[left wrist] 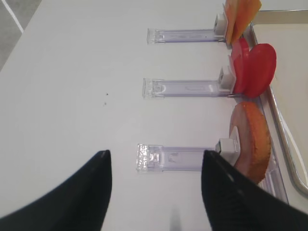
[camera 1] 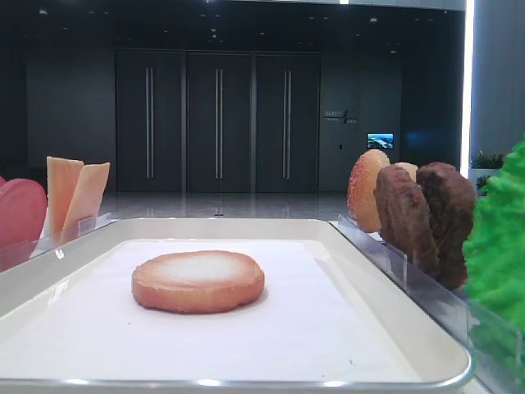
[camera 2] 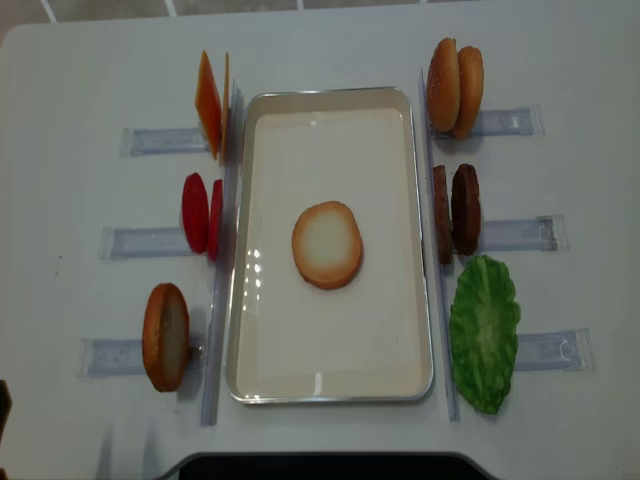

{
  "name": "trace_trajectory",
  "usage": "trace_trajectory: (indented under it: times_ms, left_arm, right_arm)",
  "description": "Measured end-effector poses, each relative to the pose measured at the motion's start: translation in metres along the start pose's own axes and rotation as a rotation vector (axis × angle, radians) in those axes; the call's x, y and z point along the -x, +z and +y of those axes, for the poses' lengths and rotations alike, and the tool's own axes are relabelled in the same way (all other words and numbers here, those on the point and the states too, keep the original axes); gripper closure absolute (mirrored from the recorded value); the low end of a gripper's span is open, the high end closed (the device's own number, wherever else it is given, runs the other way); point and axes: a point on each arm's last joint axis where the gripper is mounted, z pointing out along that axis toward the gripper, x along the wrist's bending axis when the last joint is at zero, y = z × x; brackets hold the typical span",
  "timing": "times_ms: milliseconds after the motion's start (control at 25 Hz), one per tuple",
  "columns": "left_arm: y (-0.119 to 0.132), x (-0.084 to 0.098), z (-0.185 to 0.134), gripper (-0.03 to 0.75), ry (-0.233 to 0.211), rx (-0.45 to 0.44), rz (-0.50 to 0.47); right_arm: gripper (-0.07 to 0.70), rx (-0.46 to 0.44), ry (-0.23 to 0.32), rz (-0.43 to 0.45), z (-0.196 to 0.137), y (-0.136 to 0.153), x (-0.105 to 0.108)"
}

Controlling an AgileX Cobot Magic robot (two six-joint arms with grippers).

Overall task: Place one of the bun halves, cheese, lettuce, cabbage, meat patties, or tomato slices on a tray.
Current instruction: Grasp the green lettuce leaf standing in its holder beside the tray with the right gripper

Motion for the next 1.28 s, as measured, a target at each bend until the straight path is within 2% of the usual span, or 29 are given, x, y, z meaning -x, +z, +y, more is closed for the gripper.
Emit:
trace_trajectory:
  times_ms: [920, 1080, 1200, 1280]
  left_arm:
    - [0.0, 0.0, 0.0, 0.265, 0.0, 0.0, 0.0]
    - [0.0, 0.0, 0.0, 0.265, 0.0, 0.0, 0.0]
    - [0.0, 0.0, 0.0, 0.265, 0.0, 0.0, 0.0]
    - [0.0, 0.0, 0.0, 0.265, 0.0, 0.0, -0.001]
  right_arm:
    - [0.342, 0.0, 0.0, 0.001, 0.0, 0.0, 0.0]
    - [0.342, 0.005, 0.025, 0.015, 0.001, 0.0, -0.001]
    - [0.342, -0.088, 0.082, 0.028, 0.012, 0.012, -0.002]
    - [0.342, -0.233, 0.102, 0.034, 0.029, 0.033, -0.002]
